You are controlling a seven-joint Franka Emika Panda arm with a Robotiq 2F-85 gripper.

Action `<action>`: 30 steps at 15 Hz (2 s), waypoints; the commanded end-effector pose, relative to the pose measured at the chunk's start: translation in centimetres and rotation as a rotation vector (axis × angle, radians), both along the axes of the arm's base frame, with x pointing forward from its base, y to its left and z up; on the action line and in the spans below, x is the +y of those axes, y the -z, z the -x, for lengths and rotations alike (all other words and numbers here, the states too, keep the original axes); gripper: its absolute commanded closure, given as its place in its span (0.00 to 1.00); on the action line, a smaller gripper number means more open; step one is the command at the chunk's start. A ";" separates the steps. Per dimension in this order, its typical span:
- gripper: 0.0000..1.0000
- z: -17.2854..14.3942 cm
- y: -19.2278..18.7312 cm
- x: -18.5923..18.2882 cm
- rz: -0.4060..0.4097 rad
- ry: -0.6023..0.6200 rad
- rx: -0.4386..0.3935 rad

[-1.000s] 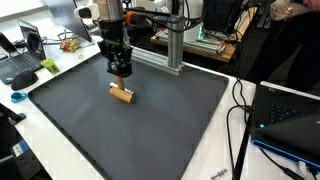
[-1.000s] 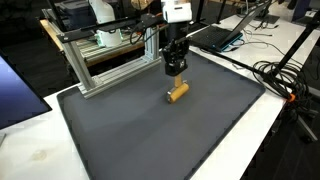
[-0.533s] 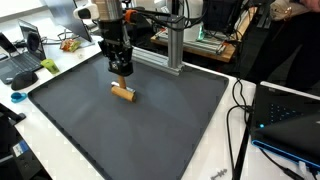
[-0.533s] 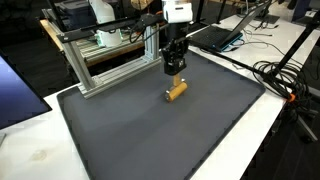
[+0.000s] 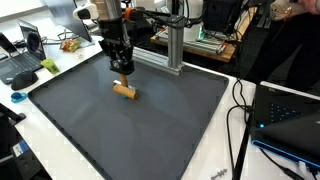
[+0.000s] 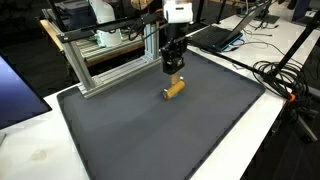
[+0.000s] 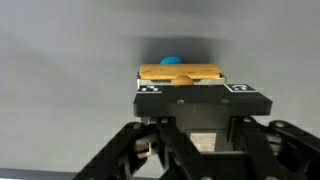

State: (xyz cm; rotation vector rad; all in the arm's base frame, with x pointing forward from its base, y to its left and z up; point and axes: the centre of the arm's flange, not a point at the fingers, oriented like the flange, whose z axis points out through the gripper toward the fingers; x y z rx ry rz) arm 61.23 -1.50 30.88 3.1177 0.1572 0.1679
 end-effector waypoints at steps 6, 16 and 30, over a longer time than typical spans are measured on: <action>0.78 0.6 2.4 -0.2 -0.027 -0.013 0.117; 0.78 -0.9 2.2 -0.6 0.012 0.018 -0.040; 0.78 0.3 2.4 -0.2 -0.022 -0.005 0.134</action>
